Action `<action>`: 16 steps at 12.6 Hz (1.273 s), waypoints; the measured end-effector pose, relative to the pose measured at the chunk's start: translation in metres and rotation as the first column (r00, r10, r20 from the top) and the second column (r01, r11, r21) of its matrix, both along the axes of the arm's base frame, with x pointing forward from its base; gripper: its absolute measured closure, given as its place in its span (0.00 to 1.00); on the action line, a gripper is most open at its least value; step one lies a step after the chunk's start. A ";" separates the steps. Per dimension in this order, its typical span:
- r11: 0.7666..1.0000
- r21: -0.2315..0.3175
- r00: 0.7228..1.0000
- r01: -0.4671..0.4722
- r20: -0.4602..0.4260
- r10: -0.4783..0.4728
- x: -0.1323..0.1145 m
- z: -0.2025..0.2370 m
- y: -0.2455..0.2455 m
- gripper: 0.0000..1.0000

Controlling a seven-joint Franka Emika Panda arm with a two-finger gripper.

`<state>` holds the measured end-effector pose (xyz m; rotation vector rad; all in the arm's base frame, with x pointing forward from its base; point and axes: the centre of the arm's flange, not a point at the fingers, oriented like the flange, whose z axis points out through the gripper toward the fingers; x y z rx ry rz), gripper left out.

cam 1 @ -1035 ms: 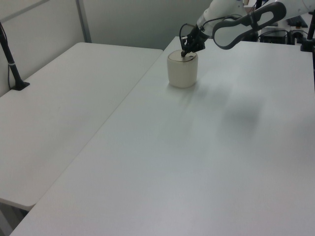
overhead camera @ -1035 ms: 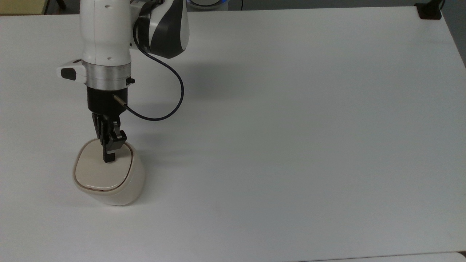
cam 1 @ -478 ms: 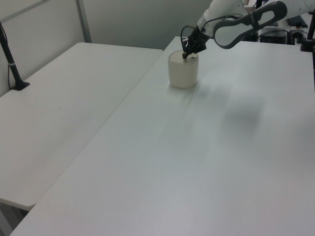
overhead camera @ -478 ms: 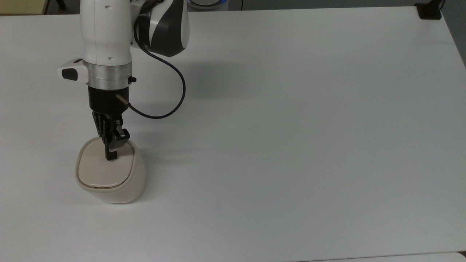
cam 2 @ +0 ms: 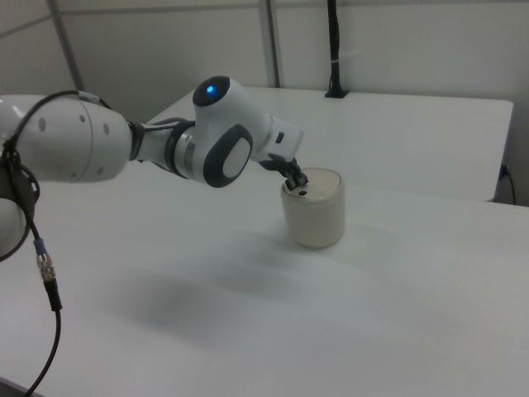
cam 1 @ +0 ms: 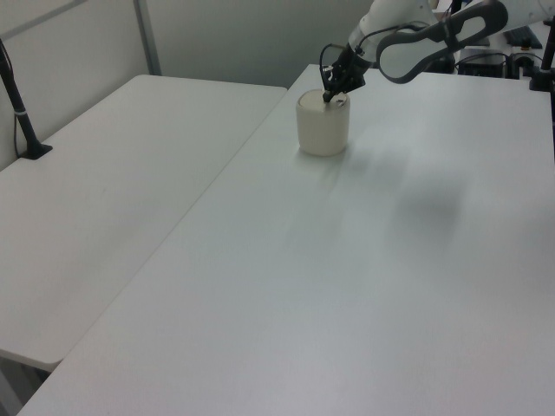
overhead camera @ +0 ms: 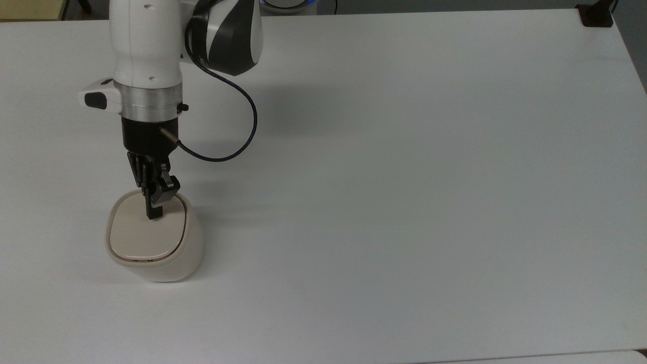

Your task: Close the trash bin

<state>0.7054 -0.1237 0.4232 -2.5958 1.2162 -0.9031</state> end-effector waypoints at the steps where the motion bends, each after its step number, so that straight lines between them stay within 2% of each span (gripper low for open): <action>1: 1.000 0.005 1.000 0.002 -0.024 -0.002 -0.003 0.008 0.000 0.99; 4: 1.000 0.024 0.996 0.000 -0.089 0.002 -0.025 0.068 0.007 0.99; 5: 0.999 0.036 0.992 -0.011 -0.122 0.015 -0.042 0.102 0.018 0.98; 7: 0.998 0.050 0.982 -0.031 -0.183 0.040 -0.066 0.140 0.035 0.94; 9: 0.996 0.057 0.966 -0.069 -0.245 0.081 -0.088 0.165 0.054 0.76; 11: 0.990 0.062 0.945 -0.128 -0.297 0.141 -0.111 0.187 0.084 0.52; 13: 0.971 0.061 0.908 -0.233 -0.343 0.240 -0.131 0.202 0.125 0.18; 14: 0.960 0.058 0.891 -0.274 -0.361 0.276 -0.135 0.202 0.134 0.05; 15: 0.933 0.053 0.849 -0.357 -0.399 0.347 -0.139 0.198 0.145 0.00; 16: 0.885 0.046 0.787 -0.464 -0.438 0.435 -0.143 0.193 0.152 0.00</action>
